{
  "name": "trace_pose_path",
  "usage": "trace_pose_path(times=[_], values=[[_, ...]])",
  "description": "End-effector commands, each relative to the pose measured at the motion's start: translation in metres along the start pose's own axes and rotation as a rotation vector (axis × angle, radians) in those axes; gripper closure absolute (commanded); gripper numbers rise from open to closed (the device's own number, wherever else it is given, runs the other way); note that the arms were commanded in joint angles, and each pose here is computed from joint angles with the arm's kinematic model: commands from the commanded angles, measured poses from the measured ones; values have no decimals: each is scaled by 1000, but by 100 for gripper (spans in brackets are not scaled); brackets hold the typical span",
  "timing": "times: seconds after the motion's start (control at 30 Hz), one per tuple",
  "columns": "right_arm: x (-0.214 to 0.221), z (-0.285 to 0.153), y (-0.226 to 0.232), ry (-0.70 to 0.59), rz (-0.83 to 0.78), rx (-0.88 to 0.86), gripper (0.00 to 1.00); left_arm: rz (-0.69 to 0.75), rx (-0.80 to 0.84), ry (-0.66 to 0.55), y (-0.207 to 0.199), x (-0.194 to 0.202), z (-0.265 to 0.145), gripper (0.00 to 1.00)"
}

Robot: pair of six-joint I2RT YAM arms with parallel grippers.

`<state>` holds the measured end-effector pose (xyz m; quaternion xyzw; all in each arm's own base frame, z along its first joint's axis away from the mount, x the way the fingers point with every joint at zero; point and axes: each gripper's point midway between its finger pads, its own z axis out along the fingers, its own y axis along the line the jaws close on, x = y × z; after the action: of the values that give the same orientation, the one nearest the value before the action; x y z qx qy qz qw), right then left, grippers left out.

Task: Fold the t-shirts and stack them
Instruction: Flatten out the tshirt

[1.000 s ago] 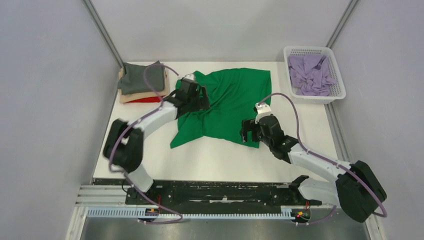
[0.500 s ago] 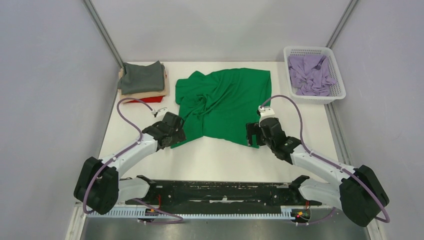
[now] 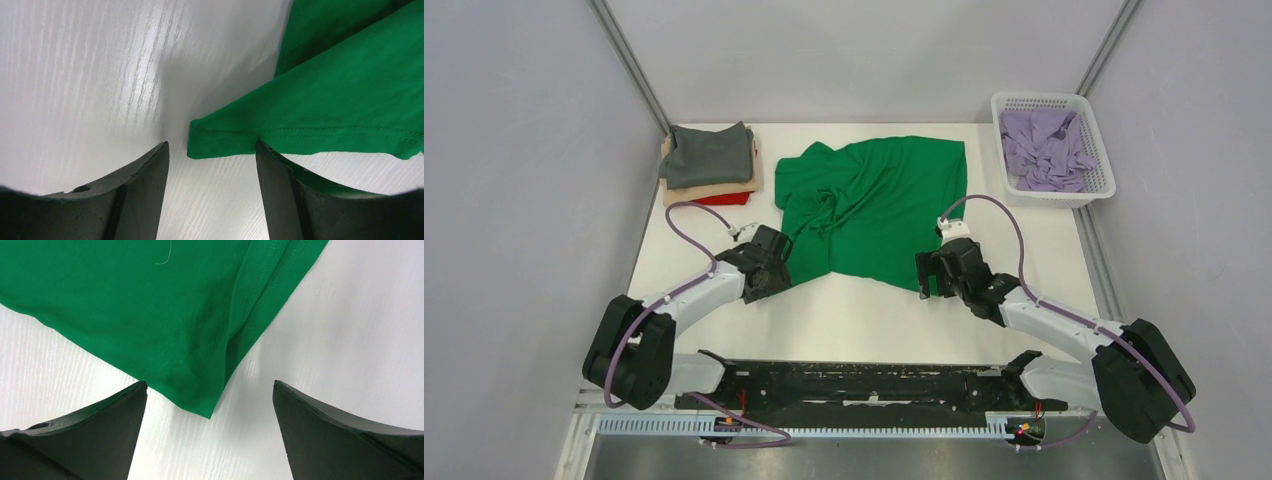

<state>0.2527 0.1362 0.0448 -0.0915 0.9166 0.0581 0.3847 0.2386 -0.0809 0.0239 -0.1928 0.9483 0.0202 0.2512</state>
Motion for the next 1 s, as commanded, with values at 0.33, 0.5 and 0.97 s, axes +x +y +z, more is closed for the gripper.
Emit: trace_pose_path(times=[0.33, 0.5, 0.97], values=[[1, -1, -2, -14, 6, 1, 2, 8, 94, 34, -27, 8, 28, 98], [-1, -6, 1, -35, 2, -29, 4, 22, 126, -5, -27, 2, 21, 98], [15, 2, 12, -22, -19, -98, 17, 29, 238, -64, -29, -1, -3, 98]])
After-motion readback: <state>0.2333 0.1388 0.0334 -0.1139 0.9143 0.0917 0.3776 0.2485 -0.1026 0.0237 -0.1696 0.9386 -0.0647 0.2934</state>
